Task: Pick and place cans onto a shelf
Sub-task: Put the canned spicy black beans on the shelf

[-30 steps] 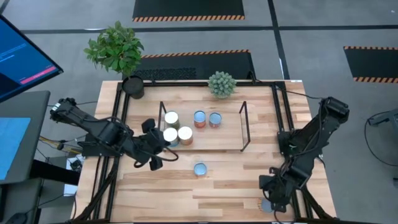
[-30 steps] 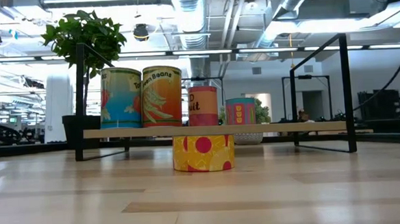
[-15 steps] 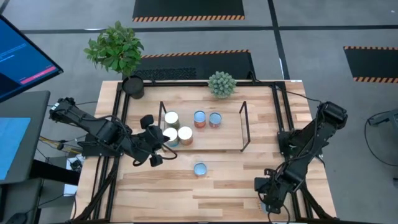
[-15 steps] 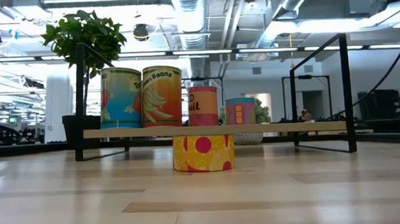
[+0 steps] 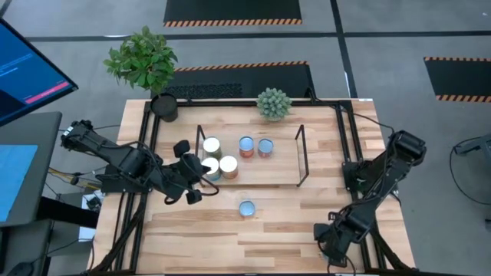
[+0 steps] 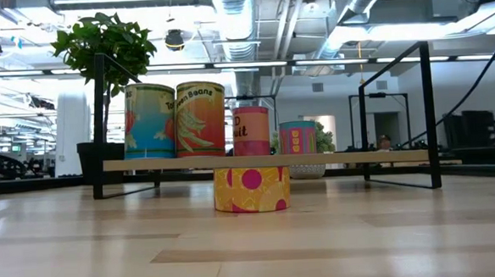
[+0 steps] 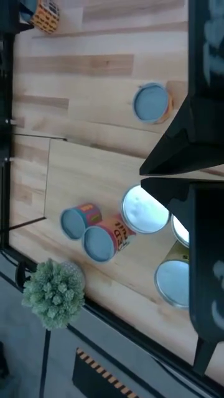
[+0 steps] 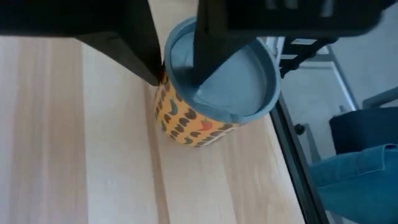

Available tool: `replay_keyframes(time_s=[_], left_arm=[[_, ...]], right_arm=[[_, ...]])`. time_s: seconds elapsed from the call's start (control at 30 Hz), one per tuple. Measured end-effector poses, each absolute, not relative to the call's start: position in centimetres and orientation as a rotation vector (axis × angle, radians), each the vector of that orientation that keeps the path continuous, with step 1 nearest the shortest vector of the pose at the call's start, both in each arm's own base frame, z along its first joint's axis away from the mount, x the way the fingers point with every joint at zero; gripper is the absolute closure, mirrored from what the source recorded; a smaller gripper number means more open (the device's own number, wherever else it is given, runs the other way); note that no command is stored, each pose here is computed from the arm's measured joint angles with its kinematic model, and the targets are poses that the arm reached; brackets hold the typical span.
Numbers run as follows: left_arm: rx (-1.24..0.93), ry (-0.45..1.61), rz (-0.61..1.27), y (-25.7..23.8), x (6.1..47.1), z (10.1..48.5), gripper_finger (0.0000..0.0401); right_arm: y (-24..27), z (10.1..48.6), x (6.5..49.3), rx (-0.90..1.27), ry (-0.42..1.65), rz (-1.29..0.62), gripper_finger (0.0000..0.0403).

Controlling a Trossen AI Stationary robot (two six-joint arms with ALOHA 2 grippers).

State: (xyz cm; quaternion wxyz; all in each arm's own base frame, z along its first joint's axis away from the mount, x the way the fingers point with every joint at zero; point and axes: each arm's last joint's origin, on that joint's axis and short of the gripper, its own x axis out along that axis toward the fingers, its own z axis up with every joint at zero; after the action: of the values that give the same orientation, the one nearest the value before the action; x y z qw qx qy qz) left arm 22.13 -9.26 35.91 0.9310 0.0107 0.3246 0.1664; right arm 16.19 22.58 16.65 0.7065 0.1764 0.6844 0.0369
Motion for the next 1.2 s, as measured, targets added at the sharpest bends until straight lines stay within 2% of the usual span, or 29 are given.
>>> replay_keyframes(time_s=[0.17, 0.23, 0.57, 0.67, 0.87, 1.03, 1.2], left_arm=[[0.023, 0.664, 0.343, -9.3, 22.1, 35.9, 0.0395], [0.024, 0.664, 0.345, -9.2, 22.1, 35.9, 0.0395], [0.09, 0.663, 0.353, -9.1, 22.1, 35.9, 0.0395], [0.107, 0.671, 0.349, -9.1, 22.1, 35.9, 0.0395], [0.116, 0.677, 0.34, -9.1, 22.1, 35.9, 0.0395], [0.119, 0.682, 0.339, -9.1, 22.0, 35.8, 0.0395], [0.136, 0.691, 0.344, -9.1, 22.0, 35.8, 0.0395]], right_arm=[[21.5, 16.6, 17.6, 0.404, 1.514, 0.076, 0.0377], [20.9, 16.6, 18.3, 0.41, 1.5, 0.065, 0.0392], [15.7, 18.9, 21.1, 0.444, 1.359, -0.032, 0.0399], [14.0, 21.9, 22.0, 0.448, 1.249, -0.003, 0.0399], [12.1, 28.8, 23.9, 0.33, 1.04, 0.201, 0.04], [9.0, 33.6, 25.8, 0.185, 0.911, 0.1, 0.04], [5.5, 35.6, 29.2, 0.02, 0.847, 0.013, 0.04]])
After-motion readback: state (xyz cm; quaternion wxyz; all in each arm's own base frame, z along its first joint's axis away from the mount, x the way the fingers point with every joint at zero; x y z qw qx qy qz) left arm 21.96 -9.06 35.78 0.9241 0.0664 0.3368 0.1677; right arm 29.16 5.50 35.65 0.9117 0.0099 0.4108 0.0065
